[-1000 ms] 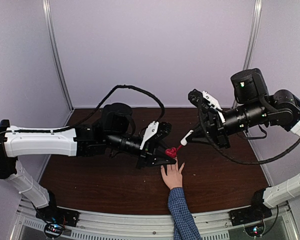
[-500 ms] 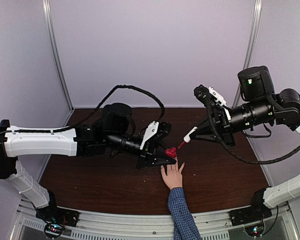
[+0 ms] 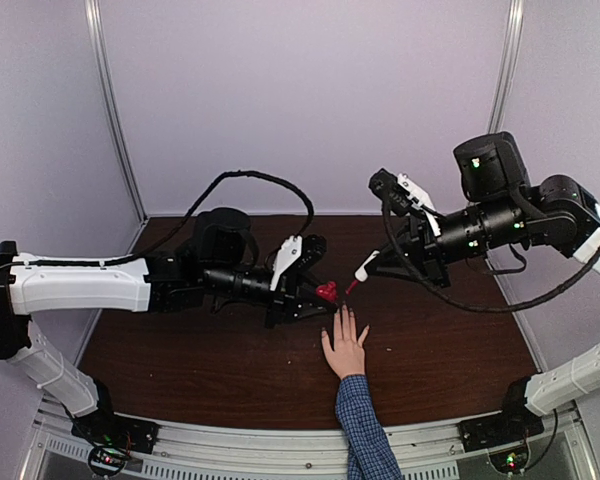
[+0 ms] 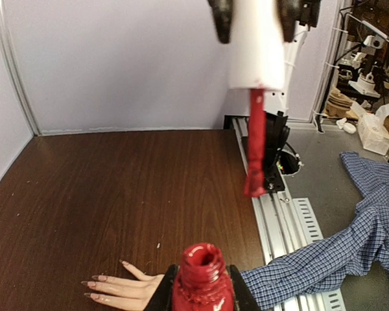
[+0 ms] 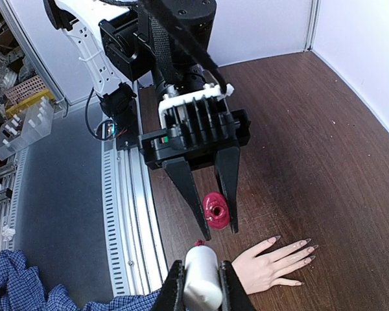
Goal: Paint the nails
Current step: Remove the excess polish from the bottle rim, then paint the hand on the nail.
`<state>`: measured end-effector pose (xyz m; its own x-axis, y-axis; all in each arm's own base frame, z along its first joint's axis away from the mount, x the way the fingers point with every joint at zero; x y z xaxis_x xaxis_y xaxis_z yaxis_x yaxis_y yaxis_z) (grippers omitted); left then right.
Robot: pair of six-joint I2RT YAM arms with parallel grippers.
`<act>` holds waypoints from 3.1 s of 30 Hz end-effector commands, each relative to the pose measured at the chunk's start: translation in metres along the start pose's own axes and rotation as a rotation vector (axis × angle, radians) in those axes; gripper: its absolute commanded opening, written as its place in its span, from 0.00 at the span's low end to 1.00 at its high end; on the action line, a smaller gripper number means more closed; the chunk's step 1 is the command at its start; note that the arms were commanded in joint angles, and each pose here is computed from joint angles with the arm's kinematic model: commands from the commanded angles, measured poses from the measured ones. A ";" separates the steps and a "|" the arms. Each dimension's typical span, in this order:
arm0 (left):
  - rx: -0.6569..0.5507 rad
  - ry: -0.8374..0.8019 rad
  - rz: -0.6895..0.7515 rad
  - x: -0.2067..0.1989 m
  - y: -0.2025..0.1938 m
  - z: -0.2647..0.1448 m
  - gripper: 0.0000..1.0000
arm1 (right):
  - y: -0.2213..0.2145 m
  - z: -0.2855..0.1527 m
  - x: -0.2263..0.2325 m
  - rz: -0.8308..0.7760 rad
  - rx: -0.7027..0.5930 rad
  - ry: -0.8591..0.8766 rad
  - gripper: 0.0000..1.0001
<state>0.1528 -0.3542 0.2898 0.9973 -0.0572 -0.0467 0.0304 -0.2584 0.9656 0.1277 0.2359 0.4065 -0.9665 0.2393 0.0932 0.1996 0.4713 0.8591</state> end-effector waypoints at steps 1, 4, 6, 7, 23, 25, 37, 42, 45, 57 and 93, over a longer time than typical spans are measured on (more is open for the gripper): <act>-0.045 0.078 0.023 0.006 0.011 -0.008 0.00 | 0.009 -0.004 -0.002 0.011 -0.049 -0.015 0.00; -0.033 0.053 0.027 0.007 0.009 -0.003 0.00 | 0.011 -0.001 -0.003 0.019 -0.043 -0.020 0.00; -0.039 0.028 0.029 0.006 0.008 -0.001 0.00 | 0.012 -0.001 -0.006 0.034 -0.042 -0.045 0.00; -0.046 0.019 0.029 0.005 0.008 -0.001 0.00 | 0.013 -0.001 -0.008 0.041 -0.041 -0.064 0.00; -0.141 0.257 -0.124 0.034 -0.009 -0.043 0.00 | -0.026 0.023 -0.084 0.308 0.044 -0.244 0.00; -0.141 0.277 -0.138 0.036 -0.014 -0.048 0.00 | -0.030 0.024 -0.085 0.289 0.041 -0.255 0.00; -0.132 0.388 -0.219 0.052 -0.033 -0.067 0.00 | -0.068 0.071 -0.113 0.305 0.074 -0.282 0.00; -0.146 0.424 -0.257 0.064 -0.039 -0.075 0.00 | -0.084 0.083 -0.130 0.357 0.103 -0.324 0.00; -0.143 0.429 -0.266 0.068 -0.040 -0.073 0.00 | -0.091 0.091 -0.136 0.380 0.121 -0.341 0.00; -0.138 0.445 -0.305 0.084 -0.047 -0.066 0.00 | -0.111 0.112 -0.150 0.451 0.150 -0.378 0.00; -0.139 0.442 -0.328 0.095 -0.056 -0.063 0.00 | -0.114 0.125 -0.158 0.499 0.187 -0.391 0.00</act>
<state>0.2446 -0.2816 0.2283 0.8480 0.4447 -0.2884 0.3788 -0.1279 0.9166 0.2706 0.2477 0.2274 -0.6424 0.7247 0.2491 0.6658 0.3668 0.6497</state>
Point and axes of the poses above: each gripper's point midway between its finger pads, its own z axis out along the fingers, its own x axis along the line the jaws close on, y = z × x, the point moved 9 cm from there along -z, back along the fingers, and after that the axes turned 2 degrees about -z, right-handed, at the moved point
